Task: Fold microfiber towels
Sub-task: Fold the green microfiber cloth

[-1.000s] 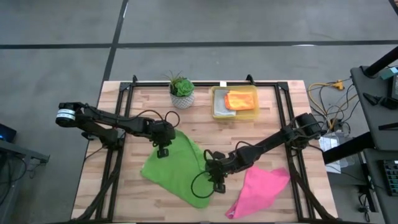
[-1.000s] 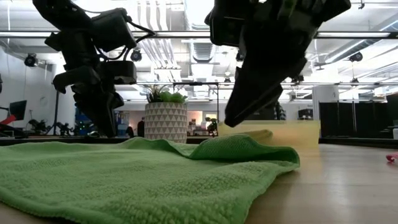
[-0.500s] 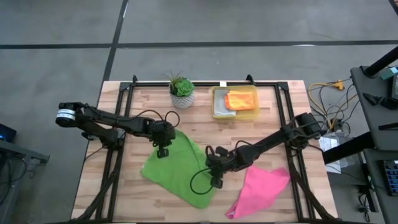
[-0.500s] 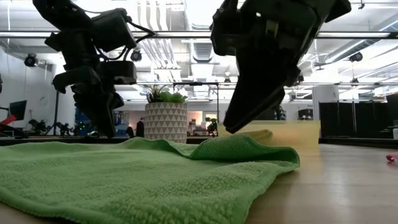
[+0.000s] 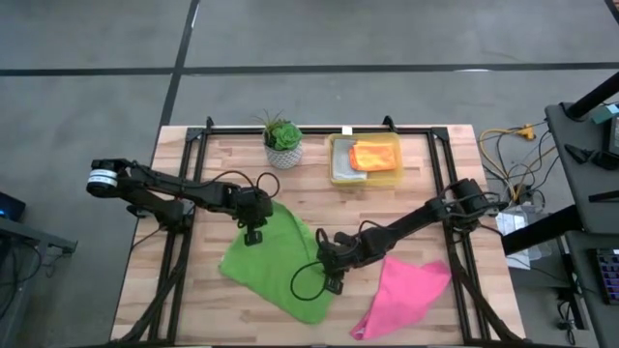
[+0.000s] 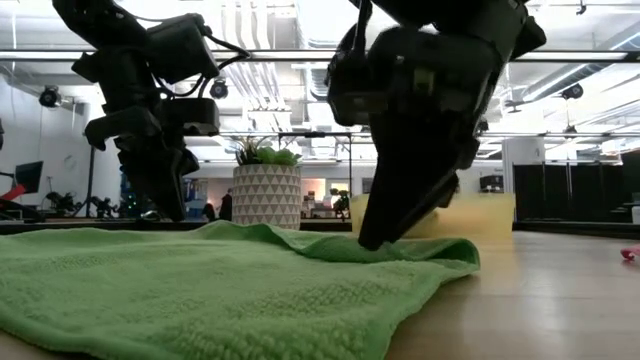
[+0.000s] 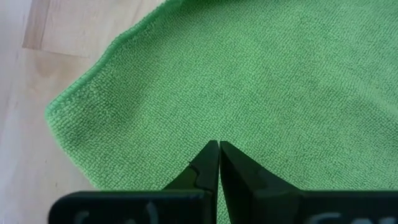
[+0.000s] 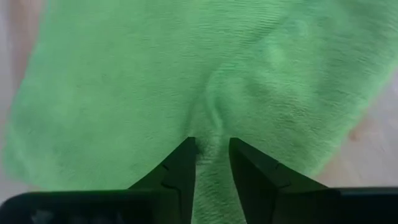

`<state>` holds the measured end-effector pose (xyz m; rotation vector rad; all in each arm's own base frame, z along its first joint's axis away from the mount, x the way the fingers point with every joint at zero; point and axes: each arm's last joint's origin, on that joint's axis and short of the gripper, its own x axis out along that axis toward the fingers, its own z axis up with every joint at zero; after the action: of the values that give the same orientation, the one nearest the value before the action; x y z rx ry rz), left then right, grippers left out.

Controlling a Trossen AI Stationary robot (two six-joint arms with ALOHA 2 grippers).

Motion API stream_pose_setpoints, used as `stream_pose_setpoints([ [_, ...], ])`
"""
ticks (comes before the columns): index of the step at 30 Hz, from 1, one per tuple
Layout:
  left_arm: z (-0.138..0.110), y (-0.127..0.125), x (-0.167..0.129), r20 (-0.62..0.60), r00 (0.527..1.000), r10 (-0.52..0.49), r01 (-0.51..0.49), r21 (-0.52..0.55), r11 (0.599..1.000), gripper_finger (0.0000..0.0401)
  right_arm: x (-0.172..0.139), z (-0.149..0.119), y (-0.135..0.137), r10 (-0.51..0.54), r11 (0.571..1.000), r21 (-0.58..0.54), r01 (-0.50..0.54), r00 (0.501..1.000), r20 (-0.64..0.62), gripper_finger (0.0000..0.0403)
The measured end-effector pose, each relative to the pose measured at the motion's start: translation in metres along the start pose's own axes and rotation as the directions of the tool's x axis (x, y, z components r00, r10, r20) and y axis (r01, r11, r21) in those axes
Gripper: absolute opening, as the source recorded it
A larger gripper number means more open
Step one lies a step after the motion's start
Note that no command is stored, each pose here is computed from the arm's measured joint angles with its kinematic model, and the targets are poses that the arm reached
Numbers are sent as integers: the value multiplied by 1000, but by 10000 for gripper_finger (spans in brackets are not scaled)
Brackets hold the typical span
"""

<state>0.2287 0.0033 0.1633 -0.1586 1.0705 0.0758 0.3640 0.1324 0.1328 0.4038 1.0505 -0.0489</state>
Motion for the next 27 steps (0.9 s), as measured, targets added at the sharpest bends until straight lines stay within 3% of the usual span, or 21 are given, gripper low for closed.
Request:
stream_pose_setpoints([
  [8, 0, 0, 0, 0, 1000, 0, 0, 0, 1000, 0, -6, 5, 7, 74, 993, -87, -77, 996, -45, 17],
  [15, 0, 0, 0, -1, 1000, 0, 0, 0, 1000, 0, -26, 19, 12, 30, 993, -118, -33, 999, -28, 9],
  [20, 0, 0, 0, 0, 1000, 7, -7, 8, 1000, 0, -43, 17, 3, -164, 978, -143, 151, 983, -83, 9],
  [27, 0, 0, 0, 1, 1000, 11, -11, 9, 1000, 0, -50, 4, -35, -456, 889, -55, 455, 863, -220, 8],
])
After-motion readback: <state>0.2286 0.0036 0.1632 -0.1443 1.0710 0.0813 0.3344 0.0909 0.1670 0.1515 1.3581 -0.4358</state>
